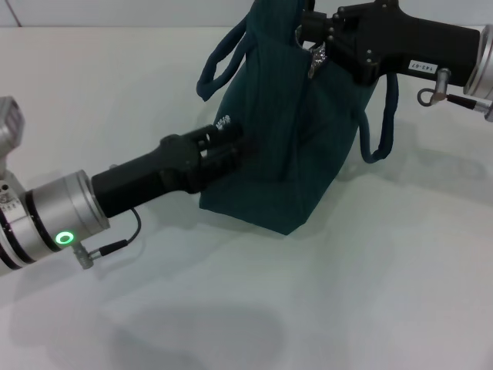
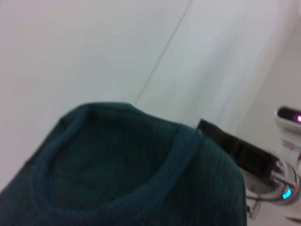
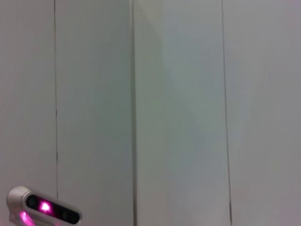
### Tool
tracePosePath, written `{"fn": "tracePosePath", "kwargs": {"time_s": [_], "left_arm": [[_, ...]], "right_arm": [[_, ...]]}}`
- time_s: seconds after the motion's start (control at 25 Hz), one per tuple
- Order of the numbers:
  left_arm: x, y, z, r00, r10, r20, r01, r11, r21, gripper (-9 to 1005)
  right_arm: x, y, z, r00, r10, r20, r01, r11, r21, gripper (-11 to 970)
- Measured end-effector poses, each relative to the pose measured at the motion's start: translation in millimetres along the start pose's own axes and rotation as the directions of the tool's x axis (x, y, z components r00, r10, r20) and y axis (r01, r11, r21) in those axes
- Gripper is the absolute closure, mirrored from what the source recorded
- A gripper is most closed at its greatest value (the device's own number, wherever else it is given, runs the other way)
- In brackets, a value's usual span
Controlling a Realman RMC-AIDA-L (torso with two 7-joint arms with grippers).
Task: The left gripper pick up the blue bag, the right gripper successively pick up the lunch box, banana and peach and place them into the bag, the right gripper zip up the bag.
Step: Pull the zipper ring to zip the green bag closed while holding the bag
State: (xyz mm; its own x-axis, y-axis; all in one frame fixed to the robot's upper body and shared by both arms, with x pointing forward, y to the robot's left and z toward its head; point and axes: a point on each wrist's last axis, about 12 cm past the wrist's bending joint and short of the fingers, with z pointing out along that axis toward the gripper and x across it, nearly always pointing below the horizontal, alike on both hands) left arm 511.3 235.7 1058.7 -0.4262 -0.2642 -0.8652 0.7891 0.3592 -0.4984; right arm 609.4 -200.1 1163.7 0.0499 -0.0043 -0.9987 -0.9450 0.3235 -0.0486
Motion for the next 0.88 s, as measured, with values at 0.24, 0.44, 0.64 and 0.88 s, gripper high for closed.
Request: {"fn": "tracePosePath", "kwargs": {"time_s": [0.24,0.44,0.64,0.88], "left_arm": [[-5,1.6,-5,0.998,-0.025,0.052,0.026,0.999,-0.021,426],[-7,2.5,-9,0.996,-0.042,0.080,0.045,0.998,-0.034,313],[-10,0.7,-7,0.995,-0.052,0.087,0.053,0.999,-0.007,312],[-14,-1.5,-1,0.994,-0.047,0.097,0.045,0.999,0.026,311]], "right_arm": [[2,2.3,3,1.000,0.002,-0.006,-0.002,1.000,-0.011,942],[0,4.3,13,1.000,-0.009,-0.021,0.008,0.999,-0.041,942],[-1,5.7,22,0.999,-0.019,-0.031,0.017,0.998,-0.064,942],[-2,6.1,25,0.999,-0.028,-0.041,0.025,0.997,-0.074,942]]}}
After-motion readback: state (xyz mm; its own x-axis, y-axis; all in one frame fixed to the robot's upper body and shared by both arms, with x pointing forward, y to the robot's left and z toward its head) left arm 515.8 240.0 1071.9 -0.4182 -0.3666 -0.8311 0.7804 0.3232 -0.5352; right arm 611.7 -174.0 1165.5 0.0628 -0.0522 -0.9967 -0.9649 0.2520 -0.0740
